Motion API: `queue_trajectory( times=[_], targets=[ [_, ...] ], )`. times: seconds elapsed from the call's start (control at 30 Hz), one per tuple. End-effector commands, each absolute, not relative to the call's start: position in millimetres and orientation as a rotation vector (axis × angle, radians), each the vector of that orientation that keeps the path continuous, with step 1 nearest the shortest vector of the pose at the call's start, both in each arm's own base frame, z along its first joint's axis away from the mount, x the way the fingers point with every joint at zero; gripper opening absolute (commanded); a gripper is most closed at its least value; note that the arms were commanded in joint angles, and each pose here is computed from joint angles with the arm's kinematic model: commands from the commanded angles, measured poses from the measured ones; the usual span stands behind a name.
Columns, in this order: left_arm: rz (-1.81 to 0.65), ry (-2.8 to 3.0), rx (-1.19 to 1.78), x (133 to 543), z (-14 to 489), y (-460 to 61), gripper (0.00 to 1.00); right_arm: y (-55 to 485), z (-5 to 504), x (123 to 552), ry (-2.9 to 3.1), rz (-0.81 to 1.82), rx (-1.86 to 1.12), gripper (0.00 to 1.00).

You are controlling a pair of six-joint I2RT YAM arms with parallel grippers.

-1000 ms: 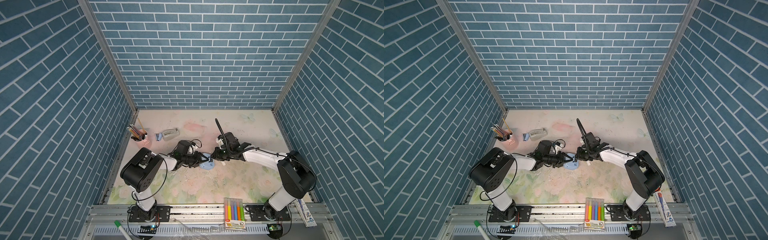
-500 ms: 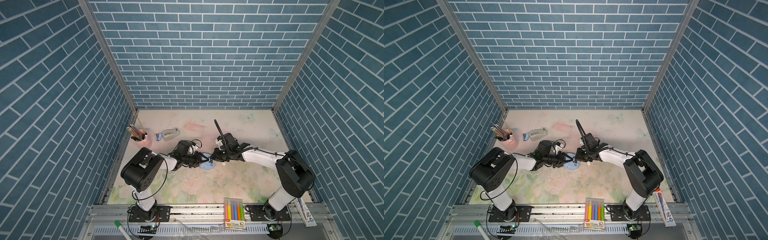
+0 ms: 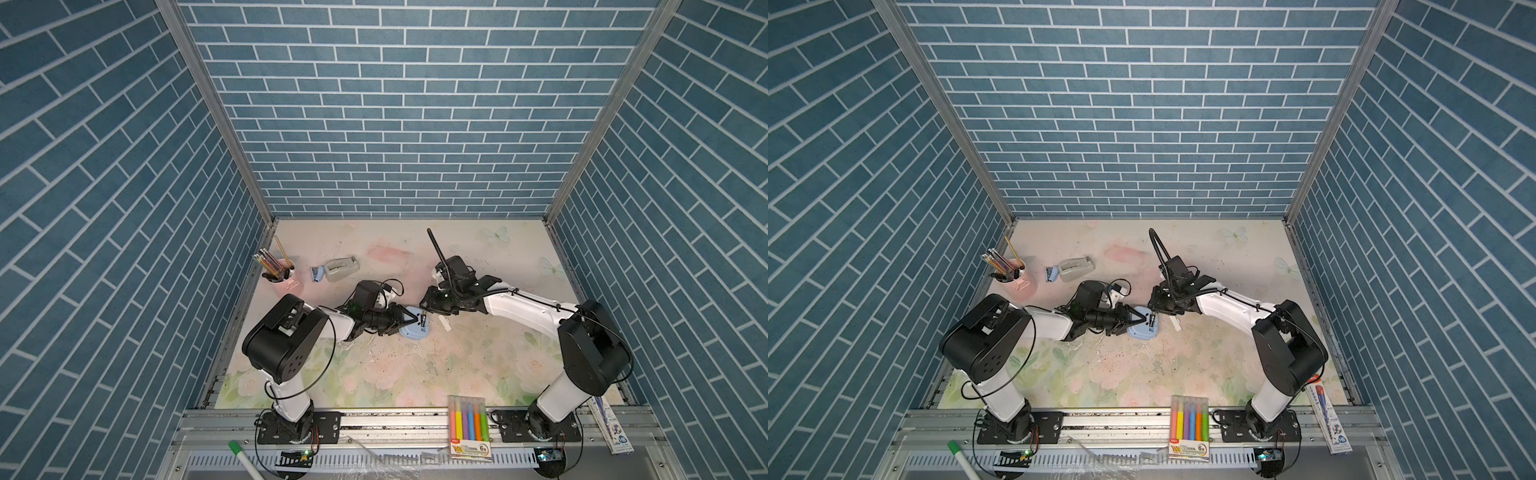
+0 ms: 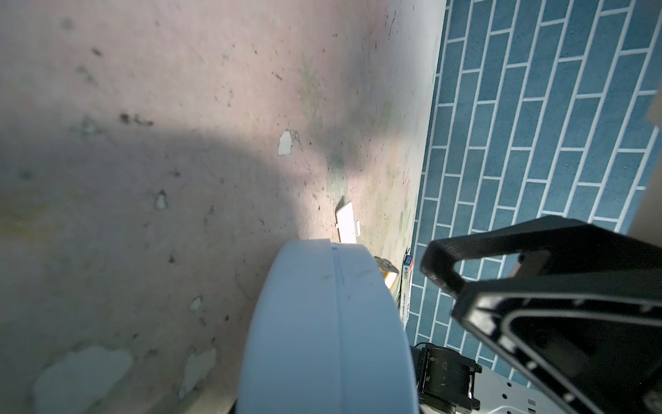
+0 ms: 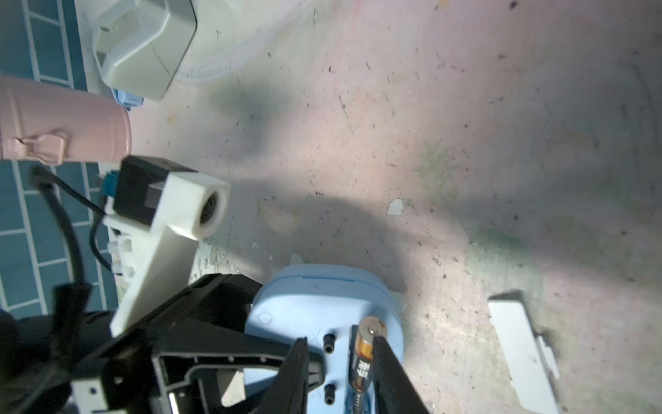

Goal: Insert the battery into the alarm
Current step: Install the battery in the alarm.

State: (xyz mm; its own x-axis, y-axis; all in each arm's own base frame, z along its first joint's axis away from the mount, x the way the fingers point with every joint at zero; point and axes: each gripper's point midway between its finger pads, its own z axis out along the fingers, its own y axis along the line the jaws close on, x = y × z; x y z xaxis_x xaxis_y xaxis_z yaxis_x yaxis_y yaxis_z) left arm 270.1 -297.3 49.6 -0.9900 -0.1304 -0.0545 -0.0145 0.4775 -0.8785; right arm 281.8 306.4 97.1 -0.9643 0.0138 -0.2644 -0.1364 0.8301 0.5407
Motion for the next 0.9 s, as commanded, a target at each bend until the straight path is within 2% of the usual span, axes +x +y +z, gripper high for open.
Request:
queue_trajectory(
  times=[0.0,0.13,0.43,0.87],
  targets=[
    [-1.478,2.685,-0.194,265,27,-289,0.0,295,86,285,2.804,0.731,-0.028,0.26],
    [-1.479,2.686,-0.193,265,27,-289,0.0,293,77,288,2.831,0.682,-0.02,0.18],
    [-1.481,2.691,-0.195,266,27,-290,0.0,301,67,281,2.857,0.744,-0.045,0.08],
    [-1.484,2.697,-0.194,267,26,-291,0.0,303,54,260,2.903,0.816,-0.049,0.05]
  ],
)
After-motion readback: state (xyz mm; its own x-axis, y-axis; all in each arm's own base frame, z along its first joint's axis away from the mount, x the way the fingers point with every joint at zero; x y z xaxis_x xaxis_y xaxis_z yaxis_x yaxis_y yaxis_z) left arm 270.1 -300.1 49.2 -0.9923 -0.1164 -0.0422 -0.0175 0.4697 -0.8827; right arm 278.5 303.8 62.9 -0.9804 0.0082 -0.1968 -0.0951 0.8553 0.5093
